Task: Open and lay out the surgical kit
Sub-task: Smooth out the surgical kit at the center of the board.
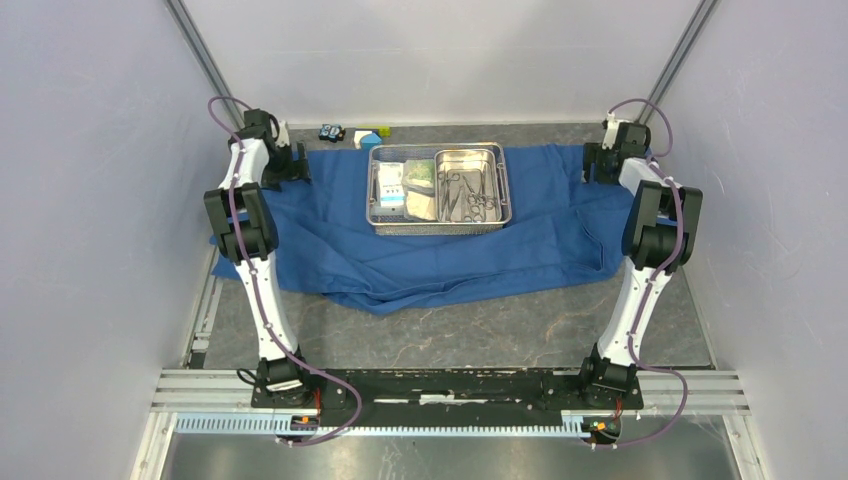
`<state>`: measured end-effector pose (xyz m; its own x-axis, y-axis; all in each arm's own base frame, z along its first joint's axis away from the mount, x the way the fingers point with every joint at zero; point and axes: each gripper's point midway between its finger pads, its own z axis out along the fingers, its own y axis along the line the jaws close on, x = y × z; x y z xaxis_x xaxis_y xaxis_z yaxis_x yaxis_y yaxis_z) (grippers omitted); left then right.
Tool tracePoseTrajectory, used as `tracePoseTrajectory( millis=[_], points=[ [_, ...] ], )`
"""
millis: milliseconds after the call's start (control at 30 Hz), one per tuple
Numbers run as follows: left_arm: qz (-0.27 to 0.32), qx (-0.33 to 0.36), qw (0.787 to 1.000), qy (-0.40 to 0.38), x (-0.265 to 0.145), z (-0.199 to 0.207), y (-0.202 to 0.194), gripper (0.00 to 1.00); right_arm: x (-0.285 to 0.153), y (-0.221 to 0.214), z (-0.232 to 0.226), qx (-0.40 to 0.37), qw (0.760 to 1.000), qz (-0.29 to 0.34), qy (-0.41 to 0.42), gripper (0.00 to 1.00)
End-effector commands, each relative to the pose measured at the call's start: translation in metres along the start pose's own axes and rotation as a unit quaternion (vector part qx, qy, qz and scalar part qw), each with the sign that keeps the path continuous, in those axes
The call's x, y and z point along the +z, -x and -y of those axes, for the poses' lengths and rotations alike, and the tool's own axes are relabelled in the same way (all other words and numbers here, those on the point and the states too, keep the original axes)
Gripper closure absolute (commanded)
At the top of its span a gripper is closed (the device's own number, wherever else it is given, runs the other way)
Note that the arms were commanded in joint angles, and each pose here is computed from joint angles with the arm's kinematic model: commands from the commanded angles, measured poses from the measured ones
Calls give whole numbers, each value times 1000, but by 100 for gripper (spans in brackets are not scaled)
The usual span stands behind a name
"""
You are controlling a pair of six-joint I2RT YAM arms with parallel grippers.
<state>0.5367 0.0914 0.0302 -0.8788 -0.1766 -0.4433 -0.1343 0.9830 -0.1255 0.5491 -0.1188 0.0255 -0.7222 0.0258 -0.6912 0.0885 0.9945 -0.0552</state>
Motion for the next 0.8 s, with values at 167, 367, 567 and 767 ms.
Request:
tracePoseTrajectory(
  millis=[167,367,567,767],
  points=[
    [-30,34,998,40,10,-29,-15,3,2,-19,30,-28,995,-42,-85,17],
    [-34,20,998,41,8,-43,-21,4,-12,-27,46,-33,989,-48,-135,17],
    [-36,19,998,44,7,-50,-27,4,-29,-34,57,-29,986,-40,-161,17],
    [-16,12,999,37,1,-48,-16,4,-37,-14,37,-20,995,12,-99,16]
  ],
)
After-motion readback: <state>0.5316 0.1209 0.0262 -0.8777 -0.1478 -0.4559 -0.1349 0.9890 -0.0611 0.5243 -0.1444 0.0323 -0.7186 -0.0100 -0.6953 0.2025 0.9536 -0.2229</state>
